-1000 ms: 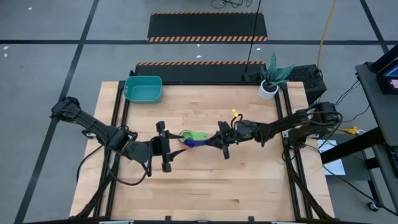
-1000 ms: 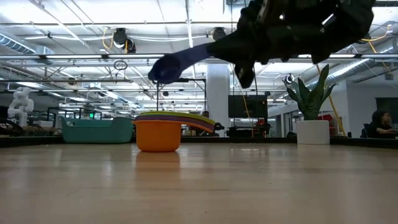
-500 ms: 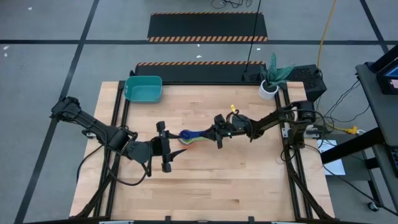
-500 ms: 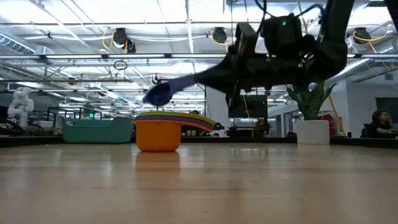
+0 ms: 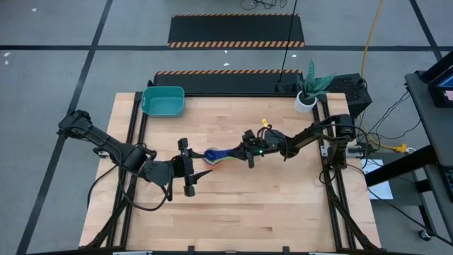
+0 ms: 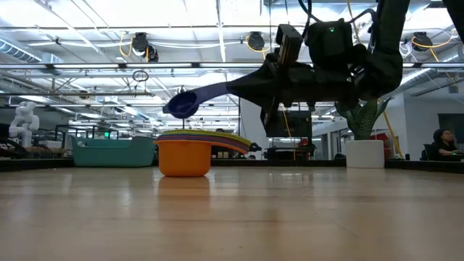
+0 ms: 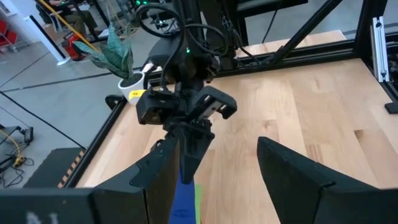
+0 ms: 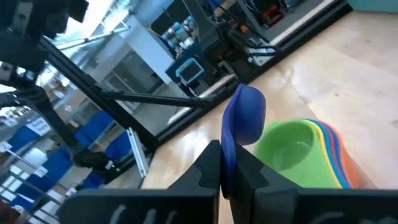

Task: Nest measuring cups in basket
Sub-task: Stack the dark blue measuring cup on top of the green measuring cup

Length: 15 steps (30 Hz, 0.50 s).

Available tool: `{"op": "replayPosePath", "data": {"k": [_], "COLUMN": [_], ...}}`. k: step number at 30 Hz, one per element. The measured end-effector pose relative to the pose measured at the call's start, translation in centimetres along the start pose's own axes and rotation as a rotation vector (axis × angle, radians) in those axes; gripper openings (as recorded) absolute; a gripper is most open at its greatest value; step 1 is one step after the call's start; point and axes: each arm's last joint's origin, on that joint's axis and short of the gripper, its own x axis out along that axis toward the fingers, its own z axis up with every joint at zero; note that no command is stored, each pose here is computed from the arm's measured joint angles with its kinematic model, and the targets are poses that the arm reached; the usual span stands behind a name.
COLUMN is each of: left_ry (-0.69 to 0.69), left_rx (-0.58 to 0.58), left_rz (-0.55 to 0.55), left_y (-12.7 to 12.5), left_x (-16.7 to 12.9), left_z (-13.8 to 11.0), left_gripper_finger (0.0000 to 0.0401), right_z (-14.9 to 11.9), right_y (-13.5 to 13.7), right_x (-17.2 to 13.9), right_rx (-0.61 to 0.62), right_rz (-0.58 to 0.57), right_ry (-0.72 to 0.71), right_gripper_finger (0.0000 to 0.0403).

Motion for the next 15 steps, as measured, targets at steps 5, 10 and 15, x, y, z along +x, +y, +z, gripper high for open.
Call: {"op": "replayPosePath", "data": {"k": [5,10,15], "left_ry": [0.0,-0.001,-0.001], "left_rx": [-0.001,-0.006,-0.006], "left_rz": [0.0,-0.001,-0.001], "left_y": [0.0,0.0,-0.01], "left_x": [0.0,0.0,0.01], "left_z": [0.01,0.01,0.01], "left_gripper_finger": [0.0218,0.0218,0.0218], "right_z": [-0.22,-0.38,-0.55], "right_y": [0.27,0.13,-0.03], "right_x": [0.1,0.1,0.09], "right_rx": [0.004,0.006,0.011], "right_rz": [0.009,-0.007,-0.025], "right_ry": [0.007,0.021,0.038], "right_gripper_finger": [0.0002,0.0002,0.0002]}}
